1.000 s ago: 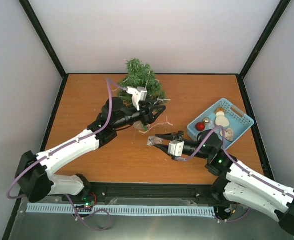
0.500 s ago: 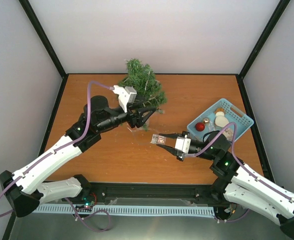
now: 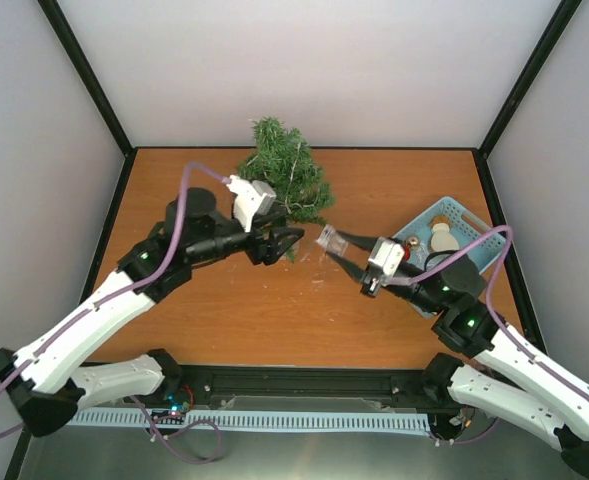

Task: Decorate the small christmas tree
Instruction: Wrap the decoration item around the Christmas tree.

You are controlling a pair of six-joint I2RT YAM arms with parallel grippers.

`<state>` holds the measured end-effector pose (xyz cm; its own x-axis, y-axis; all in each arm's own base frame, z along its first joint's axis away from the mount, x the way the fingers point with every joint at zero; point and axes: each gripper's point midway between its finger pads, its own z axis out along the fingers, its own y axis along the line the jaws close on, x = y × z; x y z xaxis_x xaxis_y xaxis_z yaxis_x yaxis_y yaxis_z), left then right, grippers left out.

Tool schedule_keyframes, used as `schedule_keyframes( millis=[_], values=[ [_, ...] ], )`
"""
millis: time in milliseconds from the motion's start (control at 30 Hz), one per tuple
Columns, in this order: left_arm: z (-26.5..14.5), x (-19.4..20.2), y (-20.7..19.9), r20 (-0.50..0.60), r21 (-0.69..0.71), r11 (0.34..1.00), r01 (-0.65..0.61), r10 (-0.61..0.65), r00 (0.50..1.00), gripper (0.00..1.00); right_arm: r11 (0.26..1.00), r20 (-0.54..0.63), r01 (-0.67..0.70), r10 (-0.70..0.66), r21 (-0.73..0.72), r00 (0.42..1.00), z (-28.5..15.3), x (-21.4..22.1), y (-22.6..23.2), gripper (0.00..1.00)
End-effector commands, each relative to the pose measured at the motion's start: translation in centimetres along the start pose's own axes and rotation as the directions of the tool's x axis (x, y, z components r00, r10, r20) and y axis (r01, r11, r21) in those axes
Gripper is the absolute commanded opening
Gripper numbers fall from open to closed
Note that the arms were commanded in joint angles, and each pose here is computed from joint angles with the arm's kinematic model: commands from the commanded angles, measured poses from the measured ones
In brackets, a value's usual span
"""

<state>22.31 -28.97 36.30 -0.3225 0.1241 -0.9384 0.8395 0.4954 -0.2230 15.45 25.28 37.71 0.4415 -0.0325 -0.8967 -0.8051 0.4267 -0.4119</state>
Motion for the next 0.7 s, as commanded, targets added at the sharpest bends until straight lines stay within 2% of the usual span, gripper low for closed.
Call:
schedule_keyframes(
  millis=[0,100,233,433,667],
  values=[
    [-3.5,-1.3,0.1,0.091,-0.073,0.995,-0.073,0.079,0.993,0.72,0.985,0.040,-0.068,0.062,0.158,0.997,-0.7,-4.3,-4.0,0.08],
    [-4.5,-0.7,0.0,0.111,-0.086,0.992,-0.091,0.100,0.989,0.71,0.984,0.074,-0.079,0.068,0.162,0.995,-0.8,-6.6,-4.8,0.08],
    [-4.7,0.6,-1.3,0.129,-0.008,0.987,-0.160,0.159,0.979,0.71,0.990,0.140,-0.078,0.062,0.114,0.988,-0.3,-9.5,-4.9,0.08],
    [-3.9,1.6,-2.9,0.196,0.093,0.960,-0.263,0.242,0.950,0.73,0.998,0.321,-0.053,0.057,-0.020,0.945,0.2,-16.9,-4.7,0.08],
    [-2.4,1.0,-4.2,0.229,0.205,0.948,-0.245,0.197,0.953,0.73,0.993,0.473,-0.034,0.085,-0.116,0.877,-0.3,-23.0,-4.9,0.08]
  ],
)
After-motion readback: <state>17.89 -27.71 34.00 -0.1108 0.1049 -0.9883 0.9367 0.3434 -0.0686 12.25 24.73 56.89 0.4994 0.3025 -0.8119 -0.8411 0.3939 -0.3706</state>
